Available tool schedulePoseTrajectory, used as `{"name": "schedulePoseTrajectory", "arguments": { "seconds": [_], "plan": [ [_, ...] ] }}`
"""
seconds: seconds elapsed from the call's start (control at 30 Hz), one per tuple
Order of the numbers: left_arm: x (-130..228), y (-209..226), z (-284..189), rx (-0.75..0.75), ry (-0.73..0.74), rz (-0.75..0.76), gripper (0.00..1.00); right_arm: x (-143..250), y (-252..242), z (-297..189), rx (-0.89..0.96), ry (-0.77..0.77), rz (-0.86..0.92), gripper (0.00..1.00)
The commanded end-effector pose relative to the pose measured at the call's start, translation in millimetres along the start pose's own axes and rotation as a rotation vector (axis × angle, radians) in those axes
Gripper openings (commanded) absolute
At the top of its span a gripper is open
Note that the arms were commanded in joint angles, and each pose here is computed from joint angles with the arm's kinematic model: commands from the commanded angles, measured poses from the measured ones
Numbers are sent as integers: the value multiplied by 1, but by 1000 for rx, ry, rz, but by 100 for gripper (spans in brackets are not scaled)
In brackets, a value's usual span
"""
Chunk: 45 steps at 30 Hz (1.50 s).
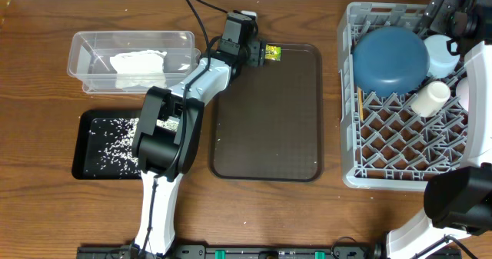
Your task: Sort waste into correct bins and load items into the dishwasher rack
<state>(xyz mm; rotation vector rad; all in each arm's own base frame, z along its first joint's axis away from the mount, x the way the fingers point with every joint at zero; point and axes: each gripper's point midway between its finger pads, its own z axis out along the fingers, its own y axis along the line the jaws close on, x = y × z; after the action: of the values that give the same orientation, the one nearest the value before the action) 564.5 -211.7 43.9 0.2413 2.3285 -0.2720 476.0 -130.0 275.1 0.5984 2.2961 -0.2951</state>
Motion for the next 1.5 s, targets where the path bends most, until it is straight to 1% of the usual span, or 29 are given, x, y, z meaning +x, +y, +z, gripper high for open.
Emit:
{"name": "schedulePoseTrajectory", "arguments": {
  "seconds": [0.0,0.2,0.3,0.47,0.6,0.73,0.8,0.87,0.93,1.0,1.1,1.2,1.3,1.43,1.47],
  "plan": [
    [5,2,2,-18,16,60,78,-8,-5,-12,6,-30,4,99],
    [40,-3,13,-19,118,71,78,-8,-5,-12,6,-30,3,99],
    [52,-9,16,-14,151,81,78,-8,-5,-12,6,-30,4,99],
    [66,-22,14,7,201,99,73,-8,-5,-12,6,-30,4,99],
    [84,-34,9,14,268,121,63,-8,-5,-12,6,-30,4,99],
    [98,-42,5,19,317,138,48,-8,-5,-12,6,-30,4,99],
    [103,-44,3,18,338,142,35,-8,-5,-12,6,-30,4,99],
    [107,-43,2,15,358,143,20,-8,-5,-12,6,-30,4,99],
    [112,-42,-1,11,381,142,6,-8,-5,-12,6,-30,4,99],
    [115,-41,-7,4,404,126,6,-8,-5,-12,6,-30,4,99],
    [113,-40,-19,-8,427,91,6,-8,-5,-12,6,-29,4,99],
    [100,-43,-36,-7,420,69,6,-8,-5,-12,6,-29,4,99],
    [77,-47,-56,-2,374,42,6,-8,-5,-12,5,-30,3,99],
    [30,-52,-91,16,259,22,6,-8,-5,-12,6,-29,4,99],
    [17,-50,-101,6,224,-3,6,-8,-5,-12,6,-29,4,99]
  ]
}}
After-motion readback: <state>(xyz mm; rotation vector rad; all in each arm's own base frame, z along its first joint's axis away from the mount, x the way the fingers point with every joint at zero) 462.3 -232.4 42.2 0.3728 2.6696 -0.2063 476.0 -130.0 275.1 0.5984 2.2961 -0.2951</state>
